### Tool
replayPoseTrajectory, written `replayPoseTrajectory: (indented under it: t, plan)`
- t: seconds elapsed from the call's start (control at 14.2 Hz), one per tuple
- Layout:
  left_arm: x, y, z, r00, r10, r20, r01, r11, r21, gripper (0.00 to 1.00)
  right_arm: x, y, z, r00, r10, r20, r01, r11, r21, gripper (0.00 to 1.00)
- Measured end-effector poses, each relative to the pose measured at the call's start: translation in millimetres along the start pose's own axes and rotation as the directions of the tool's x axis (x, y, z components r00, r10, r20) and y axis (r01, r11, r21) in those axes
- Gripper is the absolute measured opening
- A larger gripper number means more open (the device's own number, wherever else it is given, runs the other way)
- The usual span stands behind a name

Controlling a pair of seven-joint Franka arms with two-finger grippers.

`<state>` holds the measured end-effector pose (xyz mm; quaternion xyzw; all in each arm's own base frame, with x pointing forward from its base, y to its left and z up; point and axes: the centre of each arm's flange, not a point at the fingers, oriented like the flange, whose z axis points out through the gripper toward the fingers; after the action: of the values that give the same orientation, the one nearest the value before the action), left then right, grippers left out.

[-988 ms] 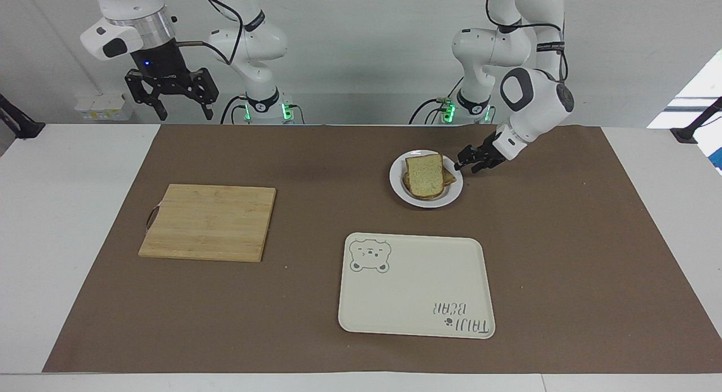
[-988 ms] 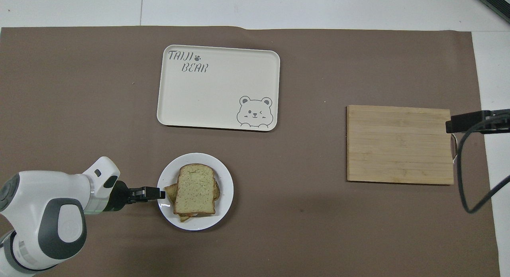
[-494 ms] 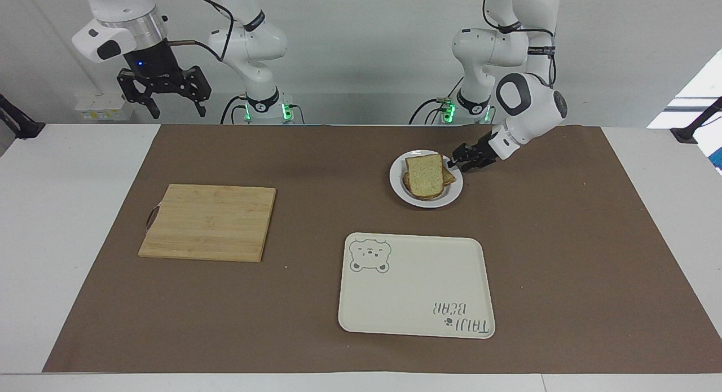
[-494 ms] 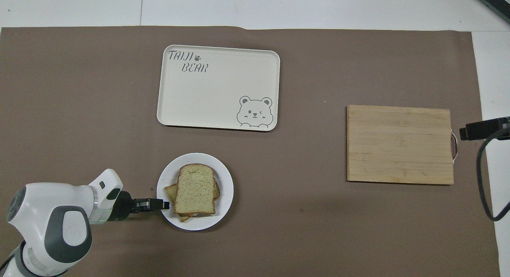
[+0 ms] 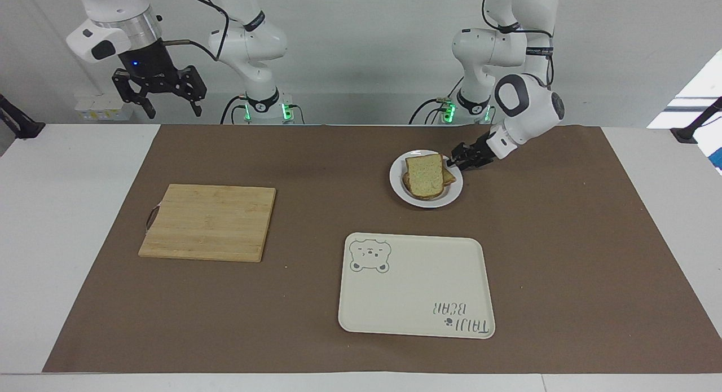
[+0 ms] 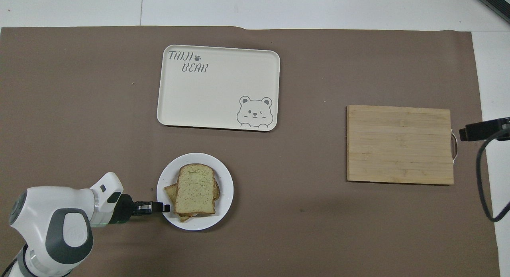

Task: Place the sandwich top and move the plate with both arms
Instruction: 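Grip the white plate's rim with the left gripper, then slide the plate with the left gripper onto the bear tray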

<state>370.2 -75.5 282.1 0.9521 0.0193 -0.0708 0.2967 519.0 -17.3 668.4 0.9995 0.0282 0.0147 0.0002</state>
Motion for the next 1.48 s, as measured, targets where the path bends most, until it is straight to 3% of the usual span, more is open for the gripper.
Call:
replayPoseTrajectory:
  t: [0.14, 0.49, 0.78, 1.2, 1.48]
  plan:
    - [0.9, 1.5, -2.1, 1.0, -0.02, -0.016, 0.019, 0.999, -0.031, 0.11, 0.1, -1.7, -0.1, 1.0, -0.003, 0.0, 0.003, 1.0, 0.0, 1.0]
    - [-0.4, -4.1, -12.2, 0.997, -0.067, -0.032, 0.061, 0.987, -0.151, 0.09, 0.1, -2.1, -0.1, 1.0, -0.004, 0.0, 0.004, 1.0, 0.0, 1.0]
    - [10.1, -22.9, -48.6, 0.994, -0.101, -0.035, 0.088, 0.962, -0.258, 0.05, 0.1, -2.1, -0.1, 1.0, -0.004, 0.0, 0.004, 1.0, 0.0, 1.0]
    - [62.1, -17.8, -90.7, 0.985, -0.142, -0.099, 0.097, 0.926, -0.365, 0.05, 0.1, -2.1, -0.1, 1.0, -0.004, 0.0, 0.004, 1.0, 0.0, 1.0]
    - [107.4, -15.5, -113.6, 0.978, -0.138, -0.155, 0.073, 0.928, -0.366, 0.05, 0.1, -2.1, -0.1, 1.0, -0.004, 0.0, 0.004, 1.0, 0.0, 1.0]
